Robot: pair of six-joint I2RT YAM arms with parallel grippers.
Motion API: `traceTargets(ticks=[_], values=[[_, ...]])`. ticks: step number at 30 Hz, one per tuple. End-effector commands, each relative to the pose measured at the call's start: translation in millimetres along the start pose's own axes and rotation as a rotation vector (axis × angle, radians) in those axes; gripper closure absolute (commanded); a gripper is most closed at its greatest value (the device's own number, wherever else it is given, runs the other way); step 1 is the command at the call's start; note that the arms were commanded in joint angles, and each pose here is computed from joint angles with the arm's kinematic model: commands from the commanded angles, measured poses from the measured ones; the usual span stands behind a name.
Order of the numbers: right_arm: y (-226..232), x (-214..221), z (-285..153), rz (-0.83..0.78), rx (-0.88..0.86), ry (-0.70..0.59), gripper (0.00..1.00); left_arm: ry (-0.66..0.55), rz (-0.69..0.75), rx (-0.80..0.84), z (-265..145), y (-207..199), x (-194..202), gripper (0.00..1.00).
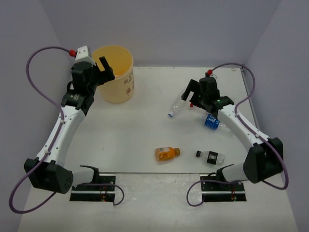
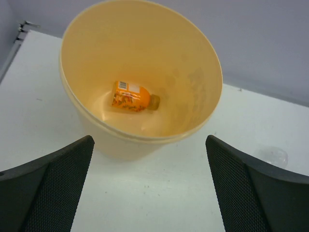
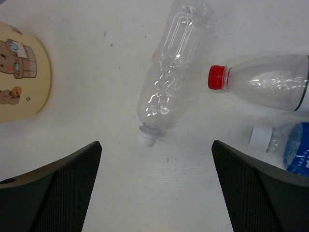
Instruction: Put the plastic bottles in the bin
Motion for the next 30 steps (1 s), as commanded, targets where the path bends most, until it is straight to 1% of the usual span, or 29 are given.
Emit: traceTargets(ticks=[1, 3, 4, 6, 9, 11, 15, 17, 19, 22, 24, 25, 26, 28, 30], values=[[17.7, -3.4, 32.0, 0.12, 0.138, -0.039, 0.01, 0.098, -0.026, 0.122, -14.2, -2.7, 35.7, 0.0], [18.1, 1.1, 49.4, 0.189, 0.204, -0.038, 0.01, 0.113, -0.031, 0.121, -19.4, -0.1, 42.2, 0.0], [19.6, 2.1, 56.3, 0.2, 0.221, -0.041, 0.01, 0.121, -0.032, 0.118, -21.1, 1.4, 45.1, 0.0], [21.8, 10.4, 71.2, 0.213, 0.241, -0.005, 0.01, 0.144, -0.033, 0.117, -25.1, 4.8, 53.5, 0.0], [21.3, 28.8, 93.8, 0.211, 0.253, 0.071, 0.01, 0.16, -0.031, 0.11, -30.4, 8.8, 60.2, 0.0], [20.6, 36.5, 102.2, 0.216, 0.261, 0.098, 0.01, 0.156, -0.029, 0.11, -34.1, 9.9, 60.3, 0.0], [10.9, 50.4, 118.1, 0.218, 0.32, 0.108, 0.01, 0.137, -0.025, 0.11, -41.8, 11.7, 57.0, 0.0], [6.4, 57.0, 125.0, 0.223, 0.338, 0.117, 0.03, 0.134, -0.024, 0.111, -43.9, 12.3, 57.7, 0.0], [4.8, 60.4, 129.3, 0.213, 0.346, 0.121, 0.12, 0.127, -0.025, 0.107, -45.7, 13.6, 56.9, 0.0], [5.0, 57.8, 130.4, 0.186, 0.335, 0.102, 0.22, 0.122, -0.028, 0.107, -48.6, 14.7, 58.1, 0.0], [4.6, 57.1, 128.5, 0.168, 0.328, 0.1, 0.32, 0.125, -0.028, 0.108, -49.1, 15.2, 58.9, 0.0], [6.2, 55.6, 127.4, 0.162, 0.303, 0.088, 0.42, 0.126, -0.029, 0.112, -49.4, 14.6, 58.6, 0.0], [8.9, 53.8, 126.4, 0.138, 0.264, 0.079, 0.48, 0.131, -0.03, 0.122, -49.8, 13.4, 59.1, 0.0], [14.3, 49.1, 124.3, 0.079, 0.197, 0.063, 0.56, 0.137, -0.031, 0.141, -50.7, 10.9, 59.0, 0.0], [20.6, 45.4, 118.6, 0.027, 0.123, 0.057, 0.62, 0.151, -0.034, 0.192, -51.9, 4.7, 60.3, 0.0]])
Point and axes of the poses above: each gripper's point midway between its finger pads, its own z axis out along the fingers, its own y axis along the line the jaws close on, x = y × z, the point moved 6 cm from there along -z, back along the fingers, and after that the axes turned 4 degrees about -z, right-handed, at the moved point
